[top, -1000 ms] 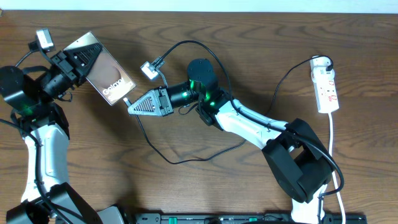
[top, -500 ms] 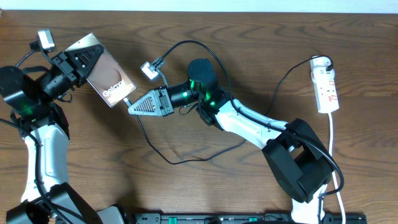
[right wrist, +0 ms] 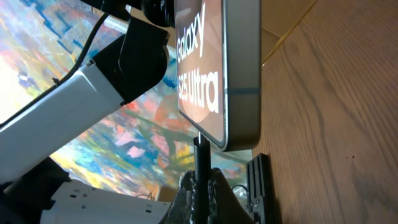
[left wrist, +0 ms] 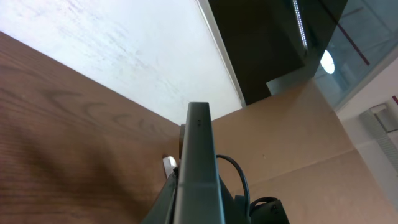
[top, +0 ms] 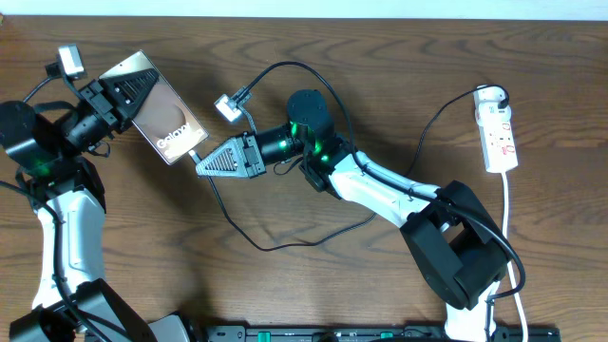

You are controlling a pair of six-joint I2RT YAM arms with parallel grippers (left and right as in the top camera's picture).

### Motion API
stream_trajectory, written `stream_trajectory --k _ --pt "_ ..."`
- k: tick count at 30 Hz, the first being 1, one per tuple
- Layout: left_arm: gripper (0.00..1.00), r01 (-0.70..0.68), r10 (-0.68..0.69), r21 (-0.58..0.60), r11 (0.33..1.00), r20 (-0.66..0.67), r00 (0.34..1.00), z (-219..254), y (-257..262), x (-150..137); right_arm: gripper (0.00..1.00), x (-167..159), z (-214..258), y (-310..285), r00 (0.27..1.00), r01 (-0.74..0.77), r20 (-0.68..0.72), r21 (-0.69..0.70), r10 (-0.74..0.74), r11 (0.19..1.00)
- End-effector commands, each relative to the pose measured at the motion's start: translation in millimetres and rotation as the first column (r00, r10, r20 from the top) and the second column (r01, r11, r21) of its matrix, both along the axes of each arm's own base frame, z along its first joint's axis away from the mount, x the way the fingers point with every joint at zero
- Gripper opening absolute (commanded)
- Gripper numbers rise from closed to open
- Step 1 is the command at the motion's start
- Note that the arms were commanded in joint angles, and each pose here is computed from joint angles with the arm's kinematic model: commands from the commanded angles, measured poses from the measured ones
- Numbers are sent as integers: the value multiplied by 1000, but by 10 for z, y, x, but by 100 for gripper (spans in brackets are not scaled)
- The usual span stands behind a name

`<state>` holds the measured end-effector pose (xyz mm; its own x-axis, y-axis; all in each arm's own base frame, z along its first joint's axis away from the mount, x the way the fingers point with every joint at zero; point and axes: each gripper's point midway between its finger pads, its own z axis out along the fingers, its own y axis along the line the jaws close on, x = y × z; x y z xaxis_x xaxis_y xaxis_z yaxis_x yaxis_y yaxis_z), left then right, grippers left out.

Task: Plug charger to phone and switch on socket
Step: 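Push the plug up into the phone's bottom port with the right gripper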

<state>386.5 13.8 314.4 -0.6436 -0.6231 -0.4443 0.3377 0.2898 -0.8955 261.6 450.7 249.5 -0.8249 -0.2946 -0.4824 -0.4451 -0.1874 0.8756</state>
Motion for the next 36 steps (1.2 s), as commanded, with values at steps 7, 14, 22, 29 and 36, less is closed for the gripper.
stream_trajectory --k 7,14,22,29,36 --pt "7 31 -31 7 999 15 999 83 -41 -61 1 62 23 1 1000 22 -1 8 -22 1000" --pt "8 51 -51 7 999 15 999 84 -111 -64 1 104 9 17 999 48 -11 1 -48 999" --pt "7 64 -64 8 998 15 998 82 -149 -68 1 138 12 26 997 67 -31 -5 -67 998" --pt "8 85 -85 10 996 14 996 79 -172 -97 1 164 14 33 995 82 -55 -13 -82 997" --pt "7 119 -119 15 993 14 993 73 -208 -143 1 174 14 33 994 86 -68 -17 -87 996"
